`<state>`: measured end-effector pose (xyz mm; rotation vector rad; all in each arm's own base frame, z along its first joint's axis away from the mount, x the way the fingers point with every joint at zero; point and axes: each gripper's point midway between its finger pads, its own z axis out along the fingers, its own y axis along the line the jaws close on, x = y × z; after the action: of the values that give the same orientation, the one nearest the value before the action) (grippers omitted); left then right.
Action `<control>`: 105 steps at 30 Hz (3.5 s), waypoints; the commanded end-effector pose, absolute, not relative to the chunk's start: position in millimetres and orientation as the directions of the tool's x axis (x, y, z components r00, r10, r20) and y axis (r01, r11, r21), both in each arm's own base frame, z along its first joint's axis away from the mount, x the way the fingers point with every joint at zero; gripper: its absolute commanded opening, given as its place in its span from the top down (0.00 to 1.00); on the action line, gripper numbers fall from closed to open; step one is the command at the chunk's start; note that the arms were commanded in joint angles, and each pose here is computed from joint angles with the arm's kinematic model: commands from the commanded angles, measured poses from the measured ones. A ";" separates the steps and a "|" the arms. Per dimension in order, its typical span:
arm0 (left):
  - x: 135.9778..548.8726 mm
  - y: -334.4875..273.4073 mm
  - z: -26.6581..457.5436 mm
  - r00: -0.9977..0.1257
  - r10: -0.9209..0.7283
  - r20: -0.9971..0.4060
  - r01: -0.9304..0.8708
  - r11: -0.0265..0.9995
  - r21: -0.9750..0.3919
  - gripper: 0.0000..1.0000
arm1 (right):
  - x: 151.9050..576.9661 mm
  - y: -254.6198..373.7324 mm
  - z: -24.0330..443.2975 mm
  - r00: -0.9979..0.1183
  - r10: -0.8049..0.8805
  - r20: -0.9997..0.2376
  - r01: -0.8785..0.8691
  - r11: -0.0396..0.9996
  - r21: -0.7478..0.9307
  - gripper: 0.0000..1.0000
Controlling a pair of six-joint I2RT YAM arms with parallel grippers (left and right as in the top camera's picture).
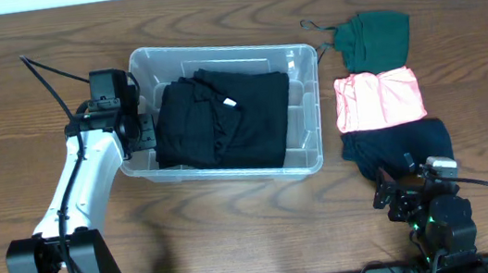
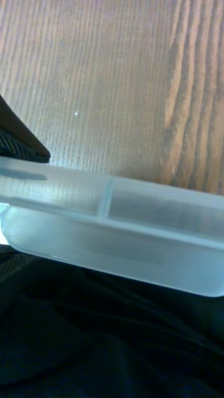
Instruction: Pack container
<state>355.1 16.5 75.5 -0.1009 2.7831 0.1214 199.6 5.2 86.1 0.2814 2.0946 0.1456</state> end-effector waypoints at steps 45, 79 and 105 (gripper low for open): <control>256.5 114.4 274.8 -0.549 -0.466 -0.693 -0.579 0.811 -0.087 0.02 | 206.5 37.7 105.4 -0.471 0.369 -0.801 0.016 0.911 0.411 0.01; 260.4 115.8 267.7 -0.567 -0.473 -0.675 -0.581 0.810 -0.079 0.02 | 459.6 -32.1 185.3 -0.725 0.284 -0.628 0.134 0.952 0.277 0.01; 260.4 115.8 267.7 -0.567 -0.472 -0.675 -0.581 0.810 -0.079 0.02 | 513.2 -50.4 24.6 -0.787 0.468 -0.402 0.183 0.799 0.572 0.22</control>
<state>262.5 112.2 268.2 -0.7472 2.2829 0.1800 507.0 -70.8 23.7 0.5153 2.4390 0.6614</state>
